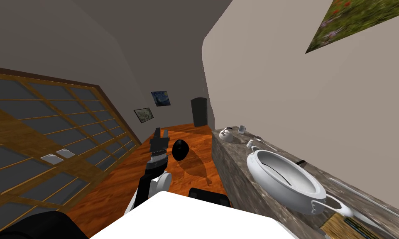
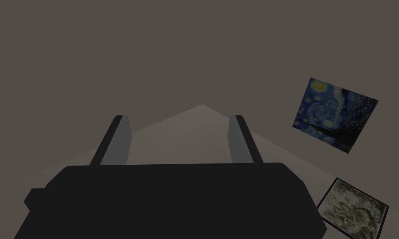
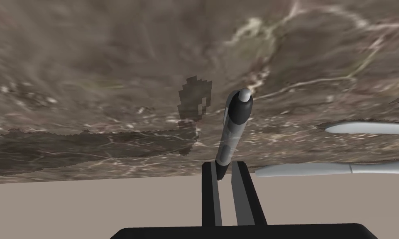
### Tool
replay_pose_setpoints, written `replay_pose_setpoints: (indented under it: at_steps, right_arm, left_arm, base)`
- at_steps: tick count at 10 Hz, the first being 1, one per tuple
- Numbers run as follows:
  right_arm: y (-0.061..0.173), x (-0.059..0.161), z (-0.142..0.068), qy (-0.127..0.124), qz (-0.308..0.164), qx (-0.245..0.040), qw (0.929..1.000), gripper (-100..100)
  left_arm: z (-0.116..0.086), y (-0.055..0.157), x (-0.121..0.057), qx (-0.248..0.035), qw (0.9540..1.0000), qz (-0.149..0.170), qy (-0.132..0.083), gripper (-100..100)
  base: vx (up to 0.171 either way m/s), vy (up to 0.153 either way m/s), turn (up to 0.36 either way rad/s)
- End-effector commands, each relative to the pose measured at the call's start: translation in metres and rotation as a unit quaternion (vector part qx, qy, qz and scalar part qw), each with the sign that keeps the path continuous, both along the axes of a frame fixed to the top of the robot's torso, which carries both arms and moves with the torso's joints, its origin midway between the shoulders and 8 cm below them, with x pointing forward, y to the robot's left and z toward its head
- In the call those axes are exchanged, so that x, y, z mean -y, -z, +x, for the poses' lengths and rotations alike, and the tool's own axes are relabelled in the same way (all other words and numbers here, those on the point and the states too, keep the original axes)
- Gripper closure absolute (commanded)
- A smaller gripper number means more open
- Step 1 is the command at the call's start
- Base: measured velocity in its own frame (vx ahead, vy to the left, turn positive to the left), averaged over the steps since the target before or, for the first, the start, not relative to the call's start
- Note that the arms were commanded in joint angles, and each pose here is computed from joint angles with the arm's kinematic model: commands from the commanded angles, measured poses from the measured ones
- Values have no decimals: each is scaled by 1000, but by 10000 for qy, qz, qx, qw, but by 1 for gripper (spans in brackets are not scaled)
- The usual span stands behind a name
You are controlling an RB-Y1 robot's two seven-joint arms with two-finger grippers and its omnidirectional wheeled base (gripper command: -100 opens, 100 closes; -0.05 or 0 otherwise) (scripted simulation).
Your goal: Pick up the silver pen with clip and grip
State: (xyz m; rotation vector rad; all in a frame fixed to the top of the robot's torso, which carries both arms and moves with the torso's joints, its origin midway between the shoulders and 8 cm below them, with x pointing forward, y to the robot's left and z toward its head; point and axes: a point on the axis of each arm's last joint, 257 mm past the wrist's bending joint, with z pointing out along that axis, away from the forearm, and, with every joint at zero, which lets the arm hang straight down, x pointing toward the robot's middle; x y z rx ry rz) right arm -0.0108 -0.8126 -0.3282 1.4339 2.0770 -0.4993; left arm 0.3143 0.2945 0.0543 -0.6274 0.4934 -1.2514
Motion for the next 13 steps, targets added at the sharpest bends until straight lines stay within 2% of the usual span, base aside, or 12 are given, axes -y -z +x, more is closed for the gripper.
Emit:
replay_pose_setpoints:
  at_steps: [1, 2, 3, 4, 5, 6, 7, 10, 11, 13]
  right_arm:
    - [-1, 3, -5, -129, -1, -46, 9999, 100]
    - [-1, 3, -6, -201, -15, -110, 9997, 100]
    - [1, 2, -38, 59, 62, -58, 9999, 100]
    - [-4, 7, -44, 21, 34, -103, 9999, 100]
    - [-2, 3, -41, -136, 82, -161, 9997, 100]
    - [-2, 3, -42, -189, 76, -213, 9996, 100]
    - [0, -1, -77, 80, 170, -200, 9996, 100]
    - [-2, -2, -83, -130, 228, -371, 9990, 100]
    - [-1, -8, -120, 174, 347, -365, 9986, 100]
    - [5, -17, -116, 29, 488, -421, 9979, 100]
  left_arm:
    - [0, 0, 0, 0, 10000, 0, 0, 0]
    - [0, 0, 0, 0, 10000, 0, 0, 0]
    - [0, 0, 0, 0, 10000, 0, 0, 0]
    - [0, 0, 0, 0, 10000, 0, 0, 0]
    - [0, 0, 0, 0, 10000, 0, 0, 0]
    - [0, 0, 0, 0, 10000, 0, 0, 0]
    - [0, 0, 0, 0, 10000, 0, 0, 0]
    - [0, 0, 0, 0, 10000, 0, 0, 0]
    - [0, 0, 0, 0, 10000, 0, 0, 0]
    - [0, 0, 0, 0, 10000, 0, 0, 0]
  base:
    - [49, 15, -3]
    - [10, -1, 9]
    - [88, 29, 45]
    - [105, 33, -11]
    - [50, 10, -15]
    - [12, 1, 7]
    - [73, 13, 51]
    - [63, 21, -7]
    - [91, 16, 48]
    - [84, 24, -9]
